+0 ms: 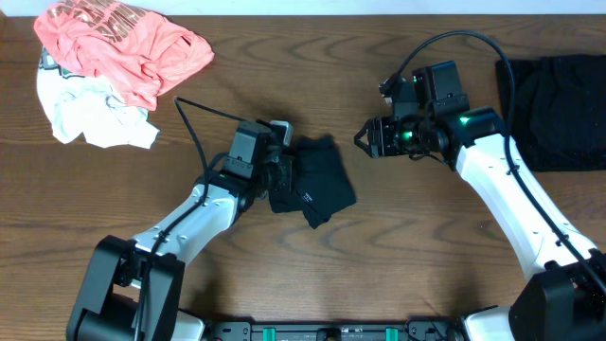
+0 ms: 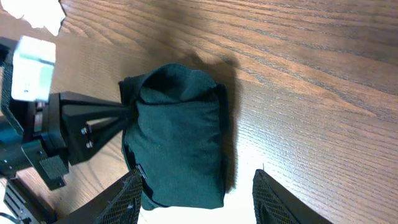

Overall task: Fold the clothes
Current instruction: 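Release the bundle and pull the right gripper back rightward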

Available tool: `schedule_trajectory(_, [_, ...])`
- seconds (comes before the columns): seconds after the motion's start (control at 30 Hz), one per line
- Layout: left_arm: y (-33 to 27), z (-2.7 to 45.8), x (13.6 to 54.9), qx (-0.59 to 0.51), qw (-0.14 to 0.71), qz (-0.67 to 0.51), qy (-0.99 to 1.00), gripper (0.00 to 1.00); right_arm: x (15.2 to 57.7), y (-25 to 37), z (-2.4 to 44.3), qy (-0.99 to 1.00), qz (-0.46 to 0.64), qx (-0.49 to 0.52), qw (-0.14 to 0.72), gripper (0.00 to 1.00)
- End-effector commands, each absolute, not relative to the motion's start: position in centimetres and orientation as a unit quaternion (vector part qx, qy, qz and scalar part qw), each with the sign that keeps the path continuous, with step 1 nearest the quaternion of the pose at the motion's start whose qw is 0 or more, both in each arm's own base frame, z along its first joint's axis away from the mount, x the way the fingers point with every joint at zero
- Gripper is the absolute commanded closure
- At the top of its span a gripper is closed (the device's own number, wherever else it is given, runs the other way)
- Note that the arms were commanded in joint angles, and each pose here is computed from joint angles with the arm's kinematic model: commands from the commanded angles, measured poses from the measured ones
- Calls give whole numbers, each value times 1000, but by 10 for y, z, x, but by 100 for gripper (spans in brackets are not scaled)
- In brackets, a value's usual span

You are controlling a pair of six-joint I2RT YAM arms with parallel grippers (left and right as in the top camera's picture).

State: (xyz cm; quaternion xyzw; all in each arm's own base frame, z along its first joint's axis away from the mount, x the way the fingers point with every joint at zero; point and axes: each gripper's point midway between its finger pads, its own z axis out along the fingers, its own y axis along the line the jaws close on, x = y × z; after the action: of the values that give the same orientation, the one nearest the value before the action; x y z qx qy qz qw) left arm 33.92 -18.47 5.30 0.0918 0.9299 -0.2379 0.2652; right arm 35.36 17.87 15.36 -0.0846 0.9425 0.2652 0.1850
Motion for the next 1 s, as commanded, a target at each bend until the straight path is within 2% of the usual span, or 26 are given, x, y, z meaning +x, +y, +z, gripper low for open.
schedule_trajectory(0.0, [-165,55,356,72,288,-204,933,94,357,177,164,939,262,-93,200,45])
schedule_trajectory(0.17, [-153,48,360,58,289,-179,939,94,355,176,162,942,257,-92,196,44])
schedule_trajectory(0.6, [-177,-1,358,83,260,-180,945,94,351,175,160,944,255,-91,187,44])
schedule_trajectory(0.73, [-172,-2,365,78,274,-166,944,94,347,174,155,949,245,-90,178,44])
schedule_trajectory(0.97, [-173,14,364,79,280,-173,941,94,342,175,135,957,227,-91,153,37])
